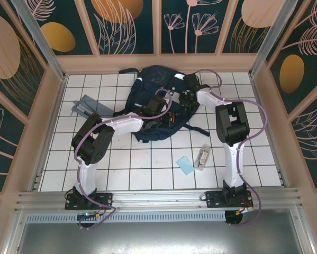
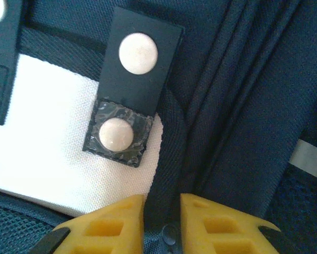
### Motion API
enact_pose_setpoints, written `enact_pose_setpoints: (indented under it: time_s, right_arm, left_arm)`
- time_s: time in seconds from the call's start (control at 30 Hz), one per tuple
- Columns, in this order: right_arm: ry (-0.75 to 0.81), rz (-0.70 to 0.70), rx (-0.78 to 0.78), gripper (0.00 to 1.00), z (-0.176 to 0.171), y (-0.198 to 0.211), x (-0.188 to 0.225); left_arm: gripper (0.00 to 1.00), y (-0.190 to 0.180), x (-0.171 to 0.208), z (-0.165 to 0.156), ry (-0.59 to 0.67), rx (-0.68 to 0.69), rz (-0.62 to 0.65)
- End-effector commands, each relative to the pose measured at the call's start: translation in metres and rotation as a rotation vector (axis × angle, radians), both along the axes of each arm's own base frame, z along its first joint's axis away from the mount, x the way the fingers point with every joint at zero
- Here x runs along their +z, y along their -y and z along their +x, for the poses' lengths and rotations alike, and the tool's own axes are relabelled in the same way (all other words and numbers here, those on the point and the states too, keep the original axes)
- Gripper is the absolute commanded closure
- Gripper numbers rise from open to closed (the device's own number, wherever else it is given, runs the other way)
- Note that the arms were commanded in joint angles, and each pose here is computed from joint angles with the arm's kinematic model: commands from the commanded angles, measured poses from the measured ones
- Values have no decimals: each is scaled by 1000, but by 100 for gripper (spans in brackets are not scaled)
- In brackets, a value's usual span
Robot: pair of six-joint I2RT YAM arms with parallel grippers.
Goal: Pack the student bag
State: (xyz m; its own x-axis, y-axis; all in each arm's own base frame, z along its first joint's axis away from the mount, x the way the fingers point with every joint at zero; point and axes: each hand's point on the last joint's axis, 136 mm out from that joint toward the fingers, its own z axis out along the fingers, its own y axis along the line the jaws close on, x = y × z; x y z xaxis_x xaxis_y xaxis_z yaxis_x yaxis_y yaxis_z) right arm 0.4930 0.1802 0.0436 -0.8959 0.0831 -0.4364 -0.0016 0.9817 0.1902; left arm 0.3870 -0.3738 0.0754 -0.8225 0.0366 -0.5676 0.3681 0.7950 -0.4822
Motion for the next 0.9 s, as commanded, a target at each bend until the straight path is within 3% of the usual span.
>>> enact_pose_setpoints:
  time_s: [0.0, 0.33, 0.73, 0.77, 0.87]
  right_arm:
    - [-116, -15, -6, 76, -42, 9, -6]
    - [-88, 67, -20, 75, -33, 9, 10]
    - [-254, -88, -72, 78, -55, 27, -67]
    - [-262, -90, -76, 79, -57, 28, -72]
    - [-238, -43, -74, 96, -55, 25, -71]
  left_arm:
    - [100, 6, 14, 7, 26, 5, -38]
    - [100, 6, 17, 6, 29, 0, -39]
    - [100, 6, 25, 9, 49, 3, -41]
    - [100, 6, 26, 9, 50, 4, -44]
    - [100, 7, 28, 12, 56, 7, -46]
